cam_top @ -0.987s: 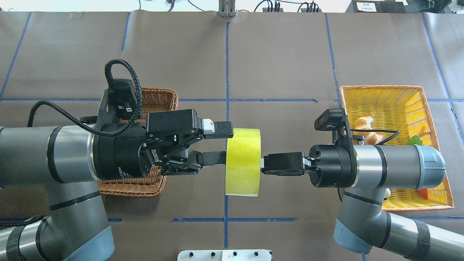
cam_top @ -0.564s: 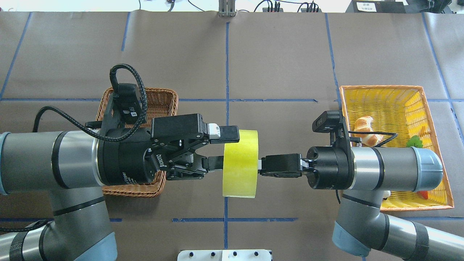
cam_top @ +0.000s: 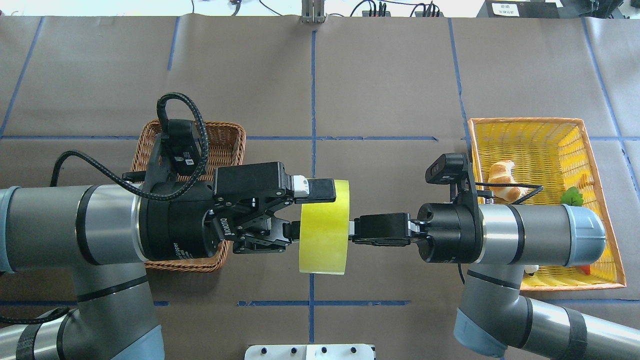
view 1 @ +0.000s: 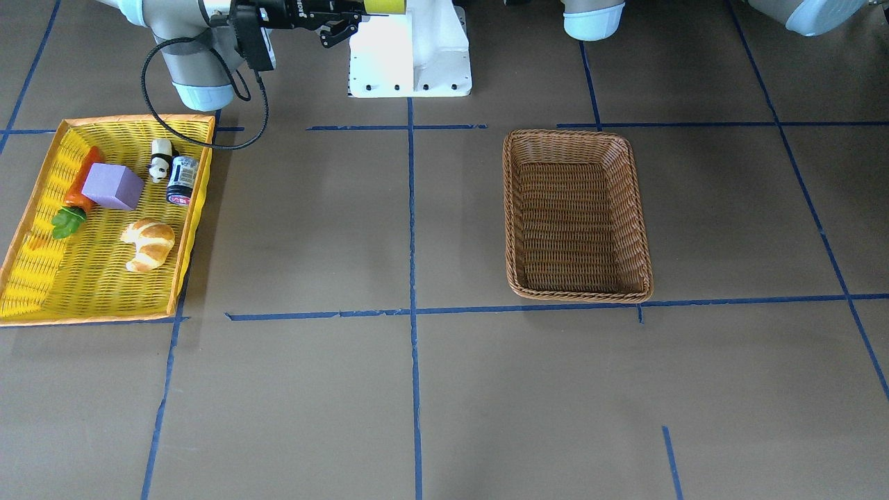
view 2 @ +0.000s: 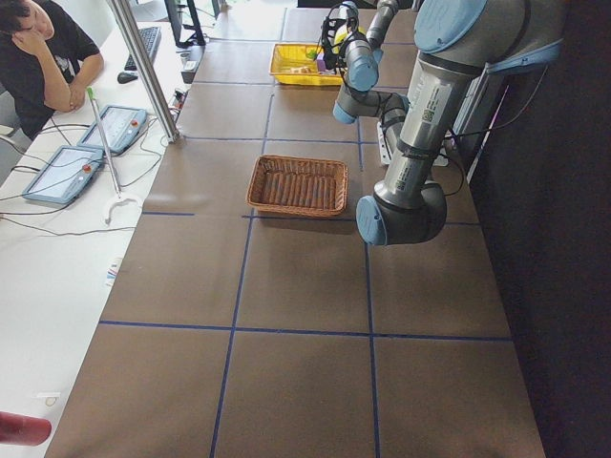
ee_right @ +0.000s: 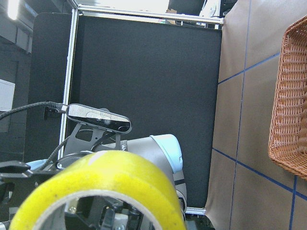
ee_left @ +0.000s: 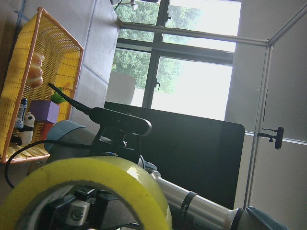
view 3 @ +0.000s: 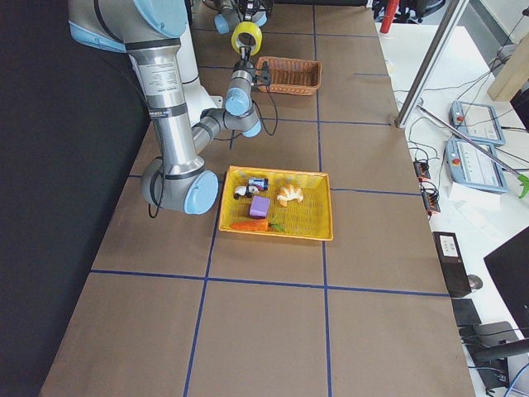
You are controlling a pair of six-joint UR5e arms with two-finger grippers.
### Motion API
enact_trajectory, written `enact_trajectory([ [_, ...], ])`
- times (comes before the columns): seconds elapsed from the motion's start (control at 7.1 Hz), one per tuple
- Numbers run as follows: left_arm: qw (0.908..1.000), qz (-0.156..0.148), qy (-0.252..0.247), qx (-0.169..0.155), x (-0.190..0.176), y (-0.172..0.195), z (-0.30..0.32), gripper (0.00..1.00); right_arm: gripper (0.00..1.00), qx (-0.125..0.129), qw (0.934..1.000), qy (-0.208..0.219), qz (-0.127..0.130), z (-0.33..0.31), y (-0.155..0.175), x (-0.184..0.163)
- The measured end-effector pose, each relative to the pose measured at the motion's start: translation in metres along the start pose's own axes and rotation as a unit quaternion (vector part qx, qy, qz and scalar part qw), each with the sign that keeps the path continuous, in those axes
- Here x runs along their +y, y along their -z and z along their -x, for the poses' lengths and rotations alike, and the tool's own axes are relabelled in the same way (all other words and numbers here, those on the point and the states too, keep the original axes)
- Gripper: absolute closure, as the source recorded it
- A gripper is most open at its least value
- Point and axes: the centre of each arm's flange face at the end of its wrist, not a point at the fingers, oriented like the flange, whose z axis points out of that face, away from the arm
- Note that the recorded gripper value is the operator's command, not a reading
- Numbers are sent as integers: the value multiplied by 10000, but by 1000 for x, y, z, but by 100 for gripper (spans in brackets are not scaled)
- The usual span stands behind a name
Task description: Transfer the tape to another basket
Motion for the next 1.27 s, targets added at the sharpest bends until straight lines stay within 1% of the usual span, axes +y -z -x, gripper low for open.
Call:
enact_trajectory([
  [0.14,10000,-28,31,35,3,-2,1,13,100,-14,10000,-9,-16,1,-2,1],
  [0.28,9999,-57,65,63,5,-4,3,46,100,-21,10000,-19,-24,1,-3,1],
  [0.42,9999,-69,82,77,6,-4,3,70,100,-23,10000,-23,-25,1,-4,2],
  [0.56,9999,-71,88,84,7,-4,3,91,100,-28,10000,-25,-20,1,-5,3],
  [0.7,9999,-75,87,84,7,-4,4,96,99,-32,10000,-32,-14,1,-5,3],
  [0.85,9999,-82,82,71,7,-4,4,100,81,-40,10000,-41,-9,1,-6,4],
  [0.99,9999,-84,78,69,7,-4,4,100,1,-39,10000,-52,-3,0,-6,5],
  [1.27,9999,-79,87,72,7,-4,4,100,0,-81,9999,-70,-76,2,-8,4],
])
